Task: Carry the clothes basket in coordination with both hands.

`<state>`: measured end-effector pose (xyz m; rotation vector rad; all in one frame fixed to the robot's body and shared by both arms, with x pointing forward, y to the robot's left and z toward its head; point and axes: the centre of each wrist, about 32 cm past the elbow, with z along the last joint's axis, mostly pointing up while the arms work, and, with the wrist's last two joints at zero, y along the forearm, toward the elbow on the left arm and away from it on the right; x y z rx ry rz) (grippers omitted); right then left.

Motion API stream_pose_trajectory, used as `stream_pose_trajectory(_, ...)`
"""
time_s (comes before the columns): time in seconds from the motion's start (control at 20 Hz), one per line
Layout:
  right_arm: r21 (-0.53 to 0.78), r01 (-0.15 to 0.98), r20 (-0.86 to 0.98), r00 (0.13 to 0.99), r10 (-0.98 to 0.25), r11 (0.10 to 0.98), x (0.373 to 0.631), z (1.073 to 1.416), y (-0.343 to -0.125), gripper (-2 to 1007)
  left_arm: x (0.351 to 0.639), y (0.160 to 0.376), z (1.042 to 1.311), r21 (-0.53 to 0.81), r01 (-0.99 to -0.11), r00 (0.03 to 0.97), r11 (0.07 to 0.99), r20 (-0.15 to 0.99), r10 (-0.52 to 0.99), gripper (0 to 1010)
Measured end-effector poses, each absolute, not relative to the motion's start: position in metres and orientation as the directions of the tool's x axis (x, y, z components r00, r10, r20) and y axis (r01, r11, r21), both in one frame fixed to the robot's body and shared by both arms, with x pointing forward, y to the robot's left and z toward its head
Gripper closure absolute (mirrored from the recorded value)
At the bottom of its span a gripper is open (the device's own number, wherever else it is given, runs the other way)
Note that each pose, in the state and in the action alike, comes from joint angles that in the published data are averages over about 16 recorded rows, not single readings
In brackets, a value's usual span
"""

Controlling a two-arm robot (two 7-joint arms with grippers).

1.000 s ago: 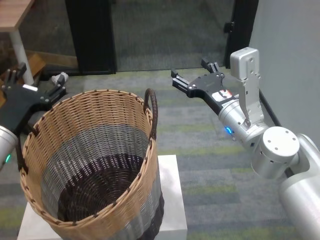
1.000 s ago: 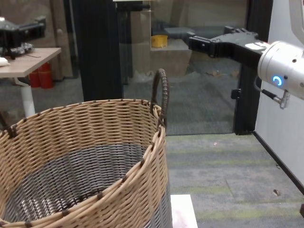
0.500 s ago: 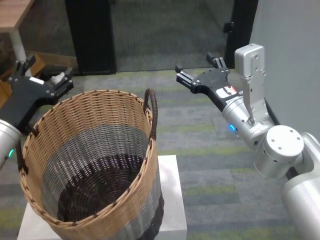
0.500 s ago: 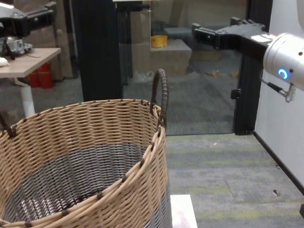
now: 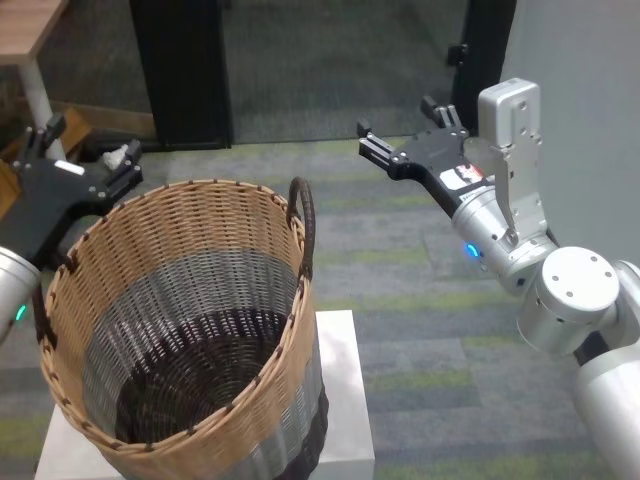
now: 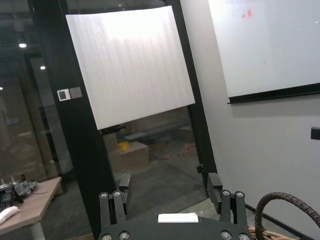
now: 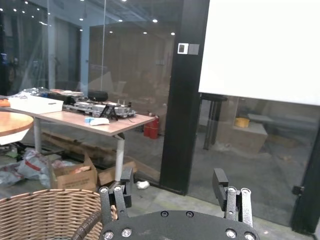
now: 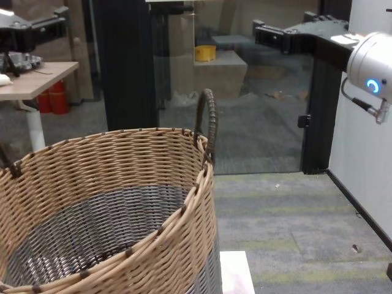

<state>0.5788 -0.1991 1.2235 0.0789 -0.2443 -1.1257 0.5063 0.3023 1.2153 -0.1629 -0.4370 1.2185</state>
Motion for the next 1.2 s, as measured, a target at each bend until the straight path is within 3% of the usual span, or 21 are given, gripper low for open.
stream_pose_trajectory(0.65,0.201,0.892,0.165,0.376,-0.912,0.405,0.5736,1.2283,-0.1972,5,0.5023,0.2978,1.2179,-0.324,-0.898,0.229,0.299,0.237,0.944,10)
stream_pose_trajectory(1.2,0.200,0.888,0.166,0.386,-0.908,0.414,0.5742,1.2277,-0.1978,5,0.5027,0.2987,1.2176,-0.328,-0.892,0.238,0.311,0.242,0.941,10)
